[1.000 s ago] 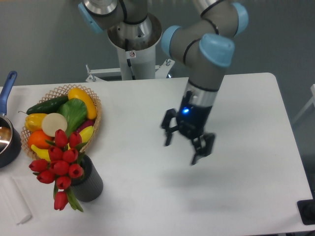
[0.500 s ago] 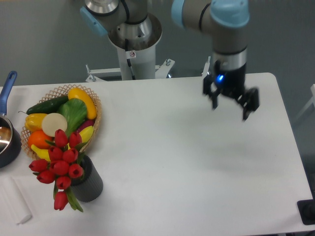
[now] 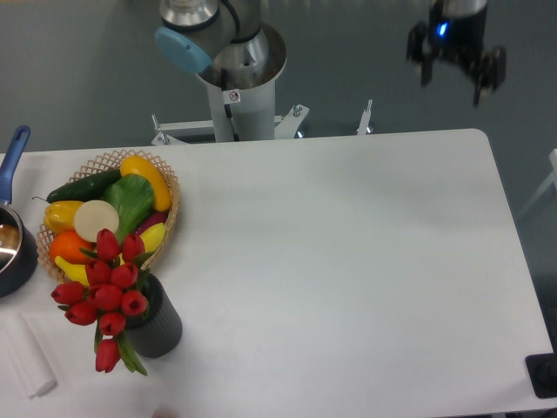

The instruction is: Insert the flowers into the vase

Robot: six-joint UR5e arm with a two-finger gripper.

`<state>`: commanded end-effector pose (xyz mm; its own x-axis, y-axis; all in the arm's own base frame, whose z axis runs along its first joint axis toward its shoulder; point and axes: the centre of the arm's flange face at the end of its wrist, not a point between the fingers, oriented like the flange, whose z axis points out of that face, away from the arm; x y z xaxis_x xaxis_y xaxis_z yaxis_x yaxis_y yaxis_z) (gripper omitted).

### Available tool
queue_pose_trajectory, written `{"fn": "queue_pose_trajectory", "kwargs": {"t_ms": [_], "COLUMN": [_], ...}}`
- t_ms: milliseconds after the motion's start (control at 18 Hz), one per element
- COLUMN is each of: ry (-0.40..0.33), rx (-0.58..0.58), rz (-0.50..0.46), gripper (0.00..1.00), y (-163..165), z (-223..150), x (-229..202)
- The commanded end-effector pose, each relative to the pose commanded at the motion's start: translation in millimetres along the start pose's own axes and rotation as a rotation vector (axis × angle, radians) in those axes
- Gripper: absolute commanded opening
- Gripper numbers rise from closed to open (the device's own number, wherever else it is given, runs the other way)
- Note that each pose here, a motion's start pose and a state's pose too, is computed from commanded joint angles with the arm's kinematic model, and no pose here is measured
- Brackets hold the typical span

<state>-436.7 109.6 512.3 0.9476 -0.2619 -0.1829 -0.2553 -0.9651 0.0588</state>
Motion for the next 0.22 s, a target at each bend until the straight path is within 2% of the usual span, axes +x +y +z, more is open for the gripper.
{"fn": "queue_pose_trajectory", "kwargs": {"t_ms": [222], "ry": [0.016], "rx": [0.003], "rz": [-0.066], "gripper": [1.00], "y": [28.8], "z": [-12.4], "x": [16.8]}}
